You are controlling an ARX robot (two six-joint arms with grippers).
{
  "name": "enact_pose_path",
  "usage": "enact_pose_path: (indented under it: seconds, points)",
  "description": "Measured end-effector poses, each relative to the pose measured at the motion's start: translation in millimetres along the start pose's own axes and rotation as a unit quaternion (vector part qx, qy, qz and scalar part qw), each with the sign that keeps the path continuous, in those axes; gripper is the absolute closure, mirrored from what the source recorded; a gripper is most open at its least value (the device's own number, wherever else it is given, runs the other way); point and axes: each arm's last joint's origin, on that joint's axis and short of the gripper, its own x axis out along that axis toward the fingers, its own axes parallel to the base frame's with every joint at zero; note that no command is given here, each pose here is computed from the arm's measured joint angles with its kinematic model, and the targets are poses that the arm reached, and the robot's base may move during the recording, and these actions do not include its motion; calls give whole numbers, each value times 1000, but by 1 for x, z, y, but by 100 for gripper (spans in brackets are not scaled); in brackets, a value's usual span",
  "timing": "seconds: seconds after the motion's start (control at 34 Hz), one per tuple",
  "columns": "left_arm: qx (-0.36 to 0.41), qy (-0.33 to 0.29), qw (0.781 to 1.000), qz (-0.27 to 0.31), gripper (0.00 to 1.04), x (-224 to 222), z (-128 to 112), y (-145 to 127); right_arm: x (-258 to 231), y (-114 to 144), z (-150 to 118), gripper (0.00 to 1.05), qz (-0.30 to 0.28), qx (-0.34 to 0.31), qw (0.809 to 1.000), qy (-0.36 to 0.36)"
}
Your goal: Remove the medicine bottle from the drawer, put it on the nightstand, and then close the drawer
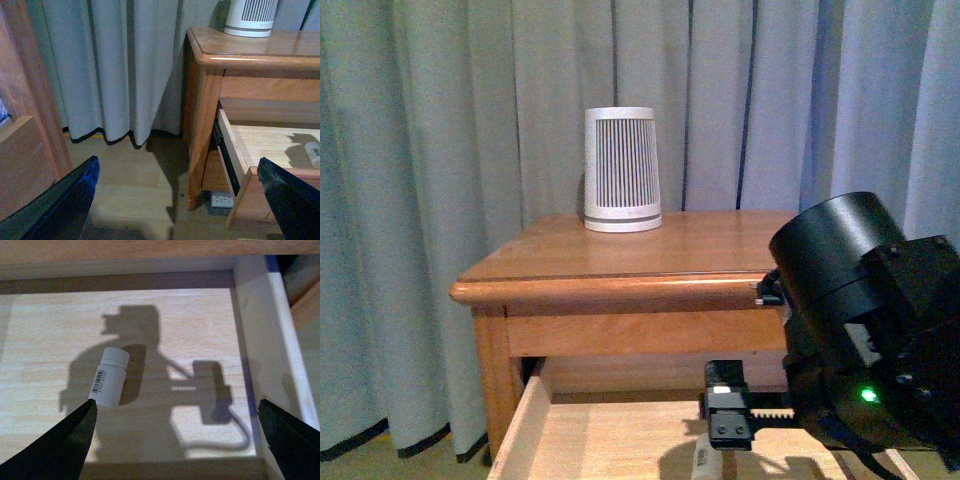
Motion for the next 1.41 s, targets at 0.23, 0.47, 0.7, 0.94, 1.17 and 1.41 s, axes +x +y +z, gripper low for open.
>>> enact_pose_path:
  seconds: [0.23, 0.47, 0.7, 0.94, 1.17, 1.41]
  points:
    - [0, 0, 1000, 0, 7, 0, 0, 0, 32, 20, -7, 7, 1, -9, 1000, 10]
    - [0, 0, 1000, 0, 7, 0, 0, 0, 60, 30, -16, 7, -7, -4, 1000, 26]
    - [0, 0, 1000, 0, 7, 0, 0, 0, 85, 40, -19, 7, -13, -5, 999, 35]
    - [0, 0, 1000, 0, 7, 0, 0, 0, 99, 47, -22, 7, -14, -3, 999, 42]
    - [0, 0, 1000, 0, 7, 0, 0, 0, 108, 51, -28, 9, -17, -1, 999, 49]
    - [0, 0, 1000, 0, 7, 0, 0, 0, 110, 55, -27, 39, -16, 0, 999, 39]
